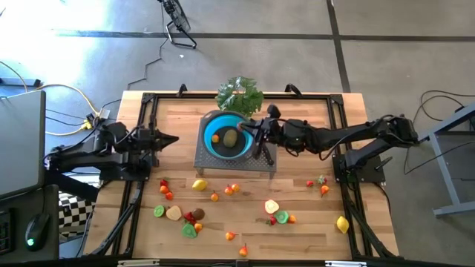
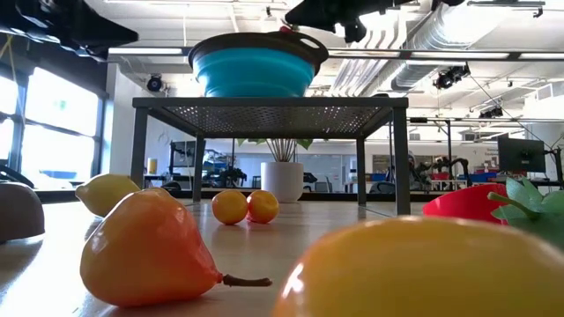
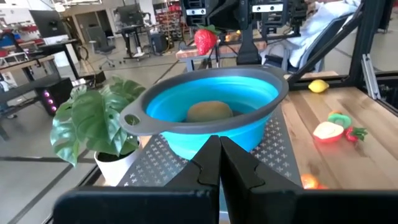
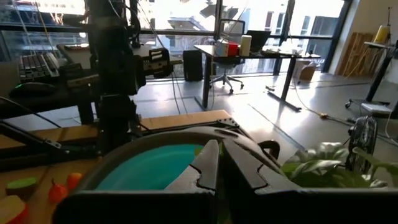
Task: Pick & Place Fruit
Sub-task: Put the strawberry into the blue strainer bowl on to the shelf
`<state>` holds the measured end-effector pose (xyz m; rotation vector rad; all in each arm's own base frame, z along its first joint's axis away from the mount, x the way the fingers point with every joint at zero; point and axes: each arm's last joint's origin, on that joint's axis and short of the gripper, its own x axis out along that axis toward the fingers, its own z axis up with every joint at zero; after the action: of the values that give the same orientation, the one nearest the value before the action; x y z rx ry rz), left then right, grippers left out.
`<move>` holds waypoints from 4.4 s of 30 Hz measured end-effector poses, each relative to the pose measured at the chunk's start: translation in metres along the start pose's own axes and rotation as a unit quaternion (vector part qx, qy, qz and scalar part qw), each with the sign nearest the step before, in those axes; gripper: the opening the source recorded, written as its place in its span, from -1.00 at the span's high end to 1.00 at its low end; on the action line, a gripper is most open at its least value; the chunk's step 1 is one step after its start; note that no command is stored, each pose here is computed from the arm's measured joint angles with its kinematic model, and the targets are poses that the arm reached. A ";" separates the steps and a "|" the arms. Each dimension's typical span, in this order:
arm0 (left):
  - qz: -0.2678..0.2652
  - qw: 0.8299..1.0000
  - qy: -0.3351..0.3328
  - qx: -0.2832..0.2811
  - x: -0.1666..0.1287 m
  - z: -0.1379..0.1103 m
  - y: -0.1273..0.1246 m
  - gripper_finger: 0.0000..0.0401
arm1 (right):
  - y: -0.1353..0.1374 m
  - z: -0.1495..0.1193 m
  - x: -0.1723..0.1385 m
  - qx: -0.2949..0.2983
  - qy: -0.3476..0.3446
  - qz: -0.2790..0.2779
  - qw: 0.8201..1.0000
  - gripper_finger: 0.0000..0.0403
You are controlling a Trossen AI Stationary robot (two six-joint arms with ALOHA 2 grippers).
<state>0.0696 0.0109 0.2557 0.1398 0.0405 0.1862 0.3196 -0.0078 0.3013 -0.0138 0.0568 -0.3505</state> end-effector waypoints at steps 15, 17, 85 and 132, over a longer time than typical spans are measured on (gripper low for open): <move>0.000 1.000 0.000 -0.004 0.000 0.000 0.000 1.00 | 0.011 0.007 0.026 -0.008 0.135 -0.008 0.991 0.98; 0.000 1.000 0.002 -0.004 0.000 0.000 0.000 1.00 | 0.009 0.007 0.033 -0.006 0.166 -0.015 0.986 0.98; -0.002 0.999 0.033 -0.019 0.000 -0.006 -0.001 1.00 | 0.025 0.046 -0.135 0.317 0.475 -0.089 0.816 0.98; -0.004 0.999 0.048 -0.019 0.000 -0.009 -0.001 1.00 | 0.127 -0.064 -0.166 0.303 0.514 -0.513 0.617 0.98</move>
<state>0.0689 0.0108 0.2463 0.0929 0.1333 0.1851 0.2040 0.1686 0.2437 0.8911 1.1259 -1.5076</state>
